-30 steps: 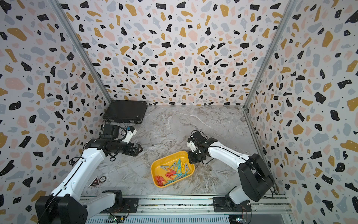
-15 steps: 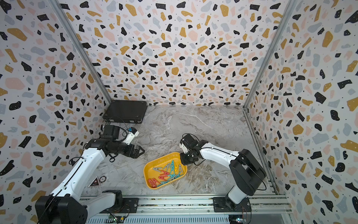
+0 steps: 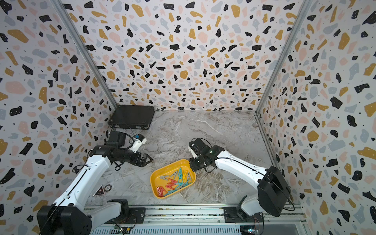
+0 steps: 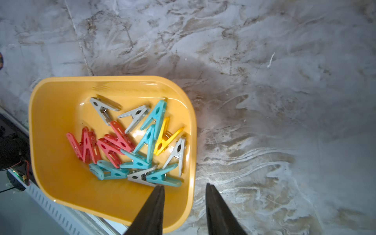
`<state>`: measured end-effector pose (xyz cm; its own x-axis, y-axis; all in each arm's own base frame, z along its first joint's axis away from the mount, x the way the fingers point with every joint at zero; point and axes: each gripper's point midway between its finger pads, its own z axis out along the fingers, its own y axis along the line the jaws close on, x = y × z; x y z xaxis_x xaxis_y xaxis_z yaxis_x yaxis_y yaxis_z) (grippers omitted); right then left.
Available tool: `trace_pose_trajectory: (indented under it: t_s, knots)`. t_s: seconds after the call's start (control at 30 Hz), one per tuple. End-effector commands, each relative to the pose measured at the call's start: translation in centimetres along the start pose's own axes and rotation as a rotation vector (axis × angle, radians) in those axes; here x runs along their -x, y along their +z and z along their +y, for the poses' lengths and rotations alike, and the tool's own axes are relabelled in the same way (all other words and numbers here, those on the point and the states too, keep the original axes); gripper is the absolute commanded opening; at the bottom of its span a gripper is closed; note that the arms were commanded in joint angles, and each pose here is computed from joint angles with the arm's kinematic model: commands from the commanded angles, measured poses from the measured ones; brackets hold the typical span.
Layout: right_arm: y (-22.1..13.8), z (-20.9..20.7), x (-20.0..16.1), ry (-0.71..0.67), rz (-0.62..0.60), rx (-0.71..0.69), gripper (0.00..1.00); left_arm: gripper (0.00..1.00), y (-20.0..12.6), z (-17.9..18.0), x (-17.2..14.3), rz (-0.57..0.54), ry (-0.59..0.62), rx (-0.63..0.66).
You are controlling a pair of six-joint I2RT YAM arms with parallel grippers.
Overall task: Take the clothespins out of the storage box
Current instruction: Move the storage box to the center of the board.
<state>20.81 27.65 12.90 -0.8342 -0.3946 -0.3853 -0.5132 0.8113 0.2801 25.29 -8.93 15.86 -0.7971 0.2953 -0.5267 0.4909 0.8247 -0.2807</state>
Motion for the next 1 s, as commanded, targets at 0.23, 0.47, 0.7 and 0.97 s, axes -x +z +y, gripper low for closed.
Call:
trace_pose_trajectory:
  t_s: [0.23, 0.47, 0.7, 0.97]
  knots:
    - [2.0, 4.0, -1.6, -0.151, 0.093, -0.033, 0.38, 1.00, -0.1, 0.0, -0.3, -0.016, 0.017, 0.007]
    - [5.1, 4.9, -1.7, -0.205, 0.145, -0.090, 0.32, 1.00, -0.2, 0.5, -0.2, -0.018, 0.017, 0.036]
    - [7.3, 3.8, -1.2, -0.201, 0.161, -0.172, 0.29, 1.00, -0.2, 0.5, -0.3, -0.018, 0.015, 0.040]
    - [9.0, 2.9, -0.3, -0.199, 0.149, -0.237, 0.27, 1.00, -0.2, 0.5, -0.3, -0.017, 0.015, 0.040]
